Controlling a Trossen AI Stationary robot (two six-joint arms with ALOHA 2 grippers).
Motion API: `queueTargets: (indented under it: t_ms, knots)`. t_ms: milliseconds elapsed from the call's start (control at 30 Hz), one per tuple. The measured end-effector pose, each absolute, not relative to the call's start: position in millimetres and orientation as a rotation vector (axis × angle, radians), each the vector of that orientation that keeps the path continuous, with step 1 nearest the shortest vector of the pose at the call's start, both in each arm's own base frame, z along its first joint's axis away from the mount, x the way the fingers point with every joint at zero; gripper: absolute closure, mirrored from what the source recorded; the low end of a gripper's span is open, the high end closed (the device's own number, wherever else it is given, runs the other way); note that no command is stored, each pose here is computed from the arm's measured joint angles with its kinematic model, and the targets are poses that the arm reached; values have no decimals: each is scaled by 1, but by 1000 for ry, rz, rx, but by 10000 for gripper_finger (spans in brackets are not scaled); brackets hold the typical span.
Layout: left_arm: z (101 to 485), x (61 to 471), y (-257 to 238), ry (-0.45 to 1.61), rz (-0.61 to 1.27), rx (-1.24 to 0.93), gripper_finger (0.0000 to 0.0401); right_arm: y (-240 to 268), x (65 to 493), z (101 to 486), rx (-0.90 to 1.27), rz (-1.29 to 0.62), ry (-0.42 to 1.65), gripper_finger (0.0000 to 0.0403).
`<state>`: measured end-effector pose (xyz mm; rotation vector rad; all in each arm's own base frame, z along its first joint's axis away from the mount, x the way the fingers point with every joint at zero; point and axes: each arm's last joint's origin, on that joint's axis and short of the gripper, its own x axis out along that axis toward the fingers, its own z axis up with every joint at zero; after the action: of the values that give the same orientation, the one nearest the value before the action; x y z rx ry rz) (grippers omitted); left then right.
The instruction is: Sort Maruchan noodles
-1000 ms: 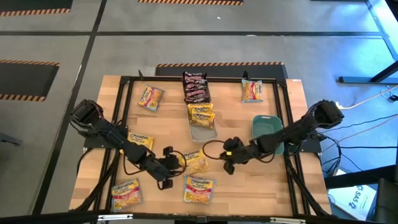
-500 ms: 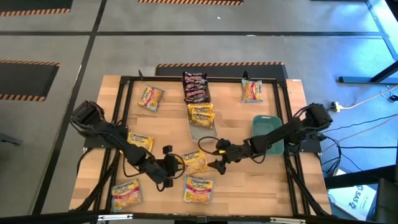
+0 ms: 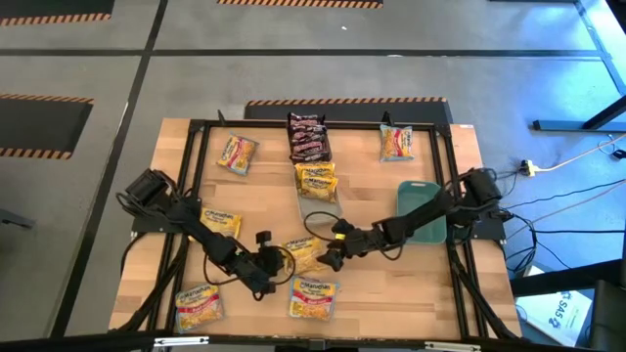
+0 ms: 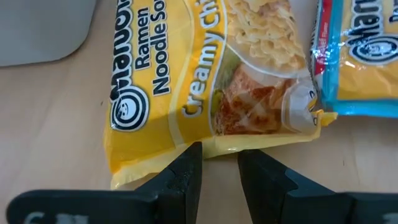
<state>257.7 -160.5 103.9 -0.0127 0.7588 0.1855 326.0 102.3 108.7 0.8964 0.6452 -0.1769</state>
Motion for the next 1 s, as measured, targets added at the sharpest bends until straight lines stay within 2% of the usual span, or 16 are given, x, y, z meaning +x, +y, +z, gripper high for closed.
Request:
queueTargets:
  t_ms: [467,633,767,1000]
  knots:
    - [105,264,-159,726,175,-23,303,108,368,98,897,-101,591,27]
    - [107,266,-159,704,160,-7,303,111,375,101,829,-50,590,32]
    - [107,266,-159,706,155,-6,303,112,378,103,797,-36,584,72]
    - [107,266,-159,701,166,-14,303,113,378,103,756,-24,579,189]
